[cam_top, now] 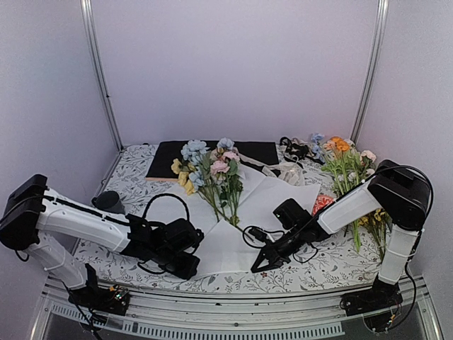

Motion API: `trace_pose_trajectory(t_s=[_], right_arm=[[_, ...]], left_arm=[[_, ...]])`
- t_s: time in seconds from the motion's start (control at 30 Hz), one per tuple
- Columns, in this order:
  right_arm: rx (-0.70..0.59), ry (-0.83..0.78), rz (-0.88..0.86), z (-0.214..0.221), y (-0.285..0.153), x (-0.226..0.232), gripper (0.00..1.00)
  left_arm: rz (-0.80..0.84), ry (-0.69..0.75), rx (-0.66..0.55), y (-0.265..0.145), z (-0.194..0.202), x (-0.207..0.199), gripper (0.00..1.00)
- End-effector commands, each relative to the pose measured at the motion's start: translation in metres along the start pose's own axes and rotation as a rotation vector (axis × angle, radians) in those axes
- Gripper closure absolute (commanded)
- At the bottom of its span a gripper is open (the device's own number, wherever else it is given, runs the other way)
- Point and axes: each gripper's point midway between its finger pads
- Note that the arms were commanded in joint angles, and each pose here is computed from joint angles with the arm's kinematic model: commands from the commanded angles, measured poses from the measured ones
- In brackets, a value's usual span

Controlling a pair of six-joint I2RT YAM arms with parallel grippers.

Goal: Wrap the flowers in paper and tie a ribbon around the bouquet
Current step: Press the fold line on the 1/4-folded wrapping paper.

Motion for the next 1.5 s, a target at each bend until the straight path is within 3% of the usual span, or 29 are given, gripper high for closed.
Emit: trace_pose_trajectory(t_s=[0.0, 0.47, 0.73, 0.9, 1.03, 1.17, 1.27, 1.47], right_arm=[[0.029, 0.063, 0.107, 0.018, 0.001, -0.029, 1.0], [0.031, 0.056, 0.111, 0.02, 0.001, -0.03, 1.0], [0.031, 0.055, 0.112, 0.019, 0.001, -0.029, 1.0], [0.03, 0.055, 0.115, 0.018, 0.0, -0.029, 1.0], [0.029, 0.064, 0.12, 0.019, 0.001, -0.03, 1.0], [0.031, 0.071, 0.122, 0.019, 0.001, -0.031, 1.0], [0.036, 0.076, 0.125, 0.021, 0.002, -0.032, 1.0], [0.037, 0.078, 0.123, 0.021, 0.003, -0.032, 1.0]], left_arm=[[-0.185, -0.175, 0.137, 0.003, 0.051, 0.066, 1.0], [-0.168, -0.583, 0.103, -0.018, 0.107, 0.124, 1.0], [-0.071, -0.755, -0.088, -0.051, 0.086, 0.129, 1.0], [-0.027, -0.516, -0.266, -0.093, 0.021, 0.095, 1.0], [-0.073, -0.214, -0.229, -0.082, -0.02, 0.046, 1.0], [-0.016, -0.018, -0.198, -0.053, -0.052, -0.005, 1.0], [0.032, 0.016, -0.164, -0.03, -0.061, -0.018, 1.0], [-0.045, -0.112, -0.045, -0.002, -0.033, 0.025, 1.0]])
Point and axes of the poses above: each gripper's point midway between its finger pads, its own y axis out along the fingers, its own x axis along the line the jaws close on, z = x × y, and after that the axes turned 3 degrees about -y, right-handed
